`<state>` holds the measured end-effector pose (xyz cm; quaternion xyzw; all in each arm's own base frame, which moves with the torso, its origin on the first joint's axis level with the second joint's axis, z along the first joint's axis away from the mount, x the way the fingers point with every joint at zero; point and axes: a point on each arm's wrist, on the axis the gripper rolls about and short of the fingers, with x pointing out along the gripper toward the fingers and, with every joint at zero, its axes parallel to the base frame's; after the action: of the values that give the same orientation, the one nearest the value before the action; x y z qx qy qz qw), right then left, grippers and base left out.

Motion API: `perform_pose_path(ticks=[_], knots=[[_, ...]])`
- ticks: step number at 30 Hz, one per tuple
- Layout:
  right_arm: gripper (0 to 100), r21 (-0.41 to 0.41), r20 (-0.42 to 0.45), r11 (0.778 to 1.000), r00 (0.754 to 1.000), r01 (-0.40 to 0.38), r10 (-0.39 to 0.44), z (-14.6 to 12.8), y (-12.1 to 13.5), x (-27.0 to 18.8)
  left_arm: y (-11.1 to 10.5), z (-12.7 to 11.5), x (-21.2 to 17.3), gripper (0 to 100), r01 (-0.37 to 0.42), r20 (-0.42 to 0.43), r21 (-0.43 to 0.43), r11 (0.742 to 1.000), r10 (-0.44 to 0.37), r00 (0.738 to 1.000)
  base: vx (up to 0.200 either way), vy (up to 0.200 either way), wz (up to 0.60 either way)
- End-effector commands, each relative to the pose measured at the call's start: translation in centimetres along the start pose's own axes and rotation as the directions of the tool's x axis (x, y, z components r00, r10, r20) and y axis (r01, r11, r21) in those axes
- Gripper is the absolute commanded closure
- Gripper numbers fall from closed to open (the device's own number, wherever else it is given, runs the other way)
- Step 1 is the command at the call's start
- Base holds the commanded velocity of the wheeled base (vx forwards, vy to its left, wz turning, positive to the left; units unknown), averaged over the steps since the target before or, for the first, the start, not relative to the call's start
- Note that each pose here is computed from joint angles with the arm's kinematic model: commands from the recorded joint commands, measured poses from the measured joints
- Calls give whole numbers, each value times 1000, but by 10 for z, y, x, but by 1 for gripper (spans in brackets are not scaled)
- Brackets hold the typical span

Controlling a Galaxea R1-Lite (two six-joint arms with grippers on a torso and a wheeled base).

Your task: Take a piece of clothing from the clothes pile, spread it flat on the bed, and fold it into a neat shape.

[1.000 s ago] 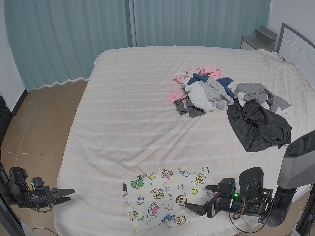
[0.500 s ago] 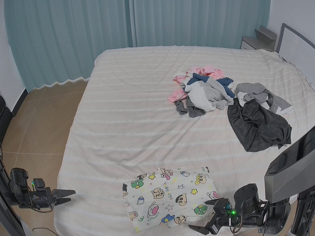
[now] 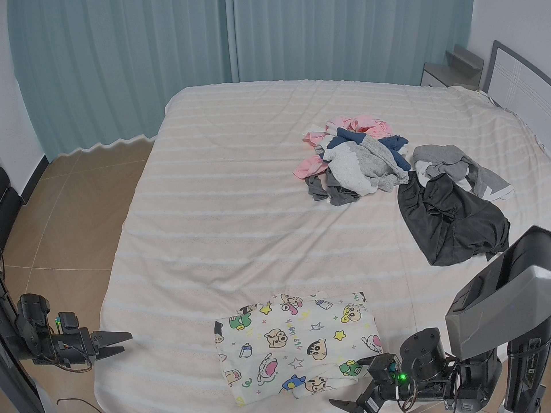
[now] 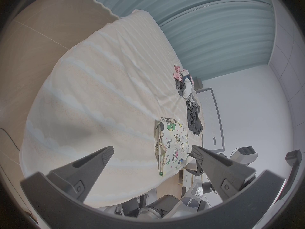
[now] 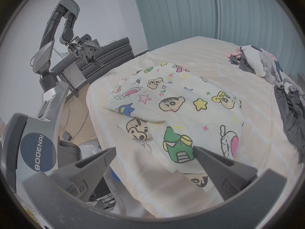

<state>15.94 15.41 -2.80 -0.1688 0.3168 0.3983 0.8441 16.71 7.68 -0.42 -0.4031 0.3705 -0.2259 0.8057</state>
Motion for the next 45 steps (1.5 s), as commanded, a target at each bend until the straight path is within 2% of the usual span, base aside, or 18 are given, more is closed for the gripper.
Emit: perform_pose_path(ticks=[1, 9, 10, 26, 32, 36, 37, 45], knots=[[0, 3, -23, 1000, 1000, -2, 2, -4, 0, 4, 0, 0, 0, 0, 0, 0, -1, 1000, 0, 1000, 0, 0, 0], [0, 6, -29, 1000, 1000, 1, -1, -6, -1, 4, 1, 0, 0, 0, 0, -2, -6, 1000, 0, 1000, 0, 0, 0], [100, 6, -31, 1000, 1000, -1, 1, -6, -1, 4, 1, 0, 0, 0, 0, -2, -4, 1000, 0, 1000, 0, 0, 0], [100, 5, -16, 1000, 1000, 4, -4, -3, 0, -2, 1, 0, 1, 0, 0, -2, -5, 1000, 0, 1000, 0, 0, 0], [100, 8, 58, 999, 997, 40, -40, 11, -3, 0, 1, 0, 1, 0, 0, -2, -5, 1000, 0, 1000, 0, 0, 0], [100, 10, 49, 999, 998, 45, -45, 10, -3, 3, 1, 0, 1, 0, 0, -2, -5, 1000, 0, 1000, 0, 0, 0], [0, 12, 47, 999, 998, 44, -45, 9, -3, 5, 1, 0, 1, 0, 0, -2, -5, 1000, 0, 1000, 0, 0, 0], [0, 20, 52, 999, 998, 42, -43, 10, -4, 18, 1, 0, 1, 0, 0, -2, -5, 1000, 0, 1000, 0, 0, 0]])
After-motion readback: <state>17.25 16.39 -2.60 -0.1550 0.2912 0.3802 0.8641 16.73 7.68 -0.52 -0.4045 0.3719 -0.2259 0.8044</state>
